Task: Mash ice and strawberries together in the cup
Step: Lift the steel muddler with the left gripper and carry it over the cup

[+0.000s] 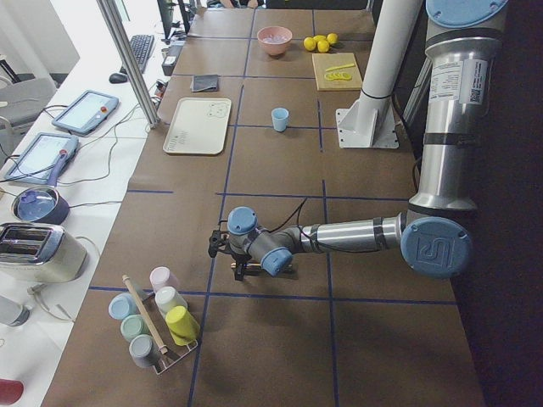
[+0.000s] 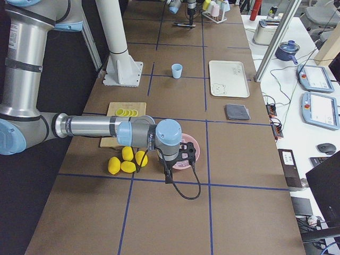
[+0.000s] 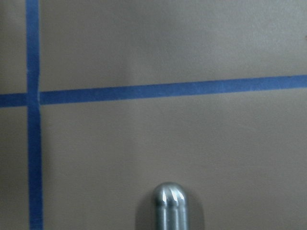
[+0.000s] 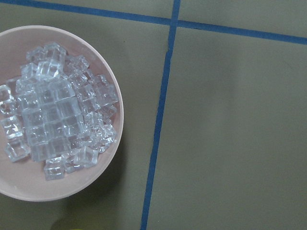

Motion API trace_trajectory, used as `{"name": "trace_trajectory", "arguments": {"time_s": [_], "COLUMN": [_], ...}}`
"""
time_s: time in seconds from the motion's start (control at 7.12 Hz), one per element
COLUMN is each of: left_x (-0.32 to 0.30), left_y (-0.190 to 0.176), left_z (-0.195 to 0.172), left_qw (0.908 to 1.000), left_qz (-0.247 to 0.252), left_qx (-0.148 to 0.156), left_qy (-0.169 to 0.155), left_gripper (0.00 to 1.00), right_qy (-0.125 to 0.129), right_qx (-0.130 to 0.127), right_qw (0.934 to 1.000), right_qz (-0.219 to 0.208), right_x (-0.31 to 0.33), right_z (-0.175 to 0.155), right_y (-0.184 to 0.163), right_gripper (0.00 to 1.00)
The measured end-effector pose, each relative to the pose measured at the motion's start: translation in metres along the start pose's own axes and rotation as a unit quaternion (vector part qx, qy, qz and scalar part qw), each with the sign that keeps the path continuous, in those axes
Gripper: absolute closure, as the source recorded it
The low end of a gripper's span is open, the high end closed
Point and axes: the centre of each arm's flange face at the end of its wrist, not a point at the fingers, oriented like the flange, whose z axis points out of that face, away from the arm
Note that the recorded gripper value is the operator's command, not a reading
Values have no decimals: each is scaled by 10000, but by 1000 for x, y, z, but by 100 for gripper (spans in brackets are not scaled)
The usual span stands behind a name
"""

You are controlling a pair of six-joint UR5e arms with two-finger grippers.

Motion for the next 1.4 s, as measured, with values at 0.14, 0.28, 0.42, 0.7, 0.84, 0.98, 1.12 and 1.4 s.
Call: {"name": "trace_trajectory", "arguments": {"time_s": [0.14, 0.28, 0.42, 0.7, 0.84, 0.98, 1.12, 1.4], "left_x": [2, 7, 13, 38, 58, 81, 105, 162], "left_y": [-1, -3, -5, -14, -20, -24, -26, -25], "left_z": [-1, -4, -9, -27, -46, -69, -95, -156], "left_qw": [10000, 9999, 9998, 9995, 9987, 9964, 9894, 9632], "left_qz": [40, 91, 140, 233, 338, 590, 1124, 2114], "left_qx": [15, 39, 74, 171, 296, 498, 773, 1408], "left_qy": [12, 36, 75, 154, 228, 353, 507, 875], "left_gripper": [100, 100, 100, 100, 99, 96, 91, 100], "right_qy": [3, 4, 5, 5, 5, 5, 5, 4], "right_qx": [-1, -2, -2, -3, -4, -4, -3, -2], "right_qw": [10000, 10000, 10000, 10000, 10000, 10000, 10000, 10000], "right_qz": [1, 1, 1, 2, 5, 7, 4, 7], "right_x": [0, 0, 0, 0, 0, 0, 0, 0], "right_z": [0, 0, 0, 0, 0, 0, 0, 0], "right_y": [0, 0, 0, 0, 0, 0, 0, 0], "right_gripper": [0, 0, 0, 0, 0, 0, 0, 0]}}
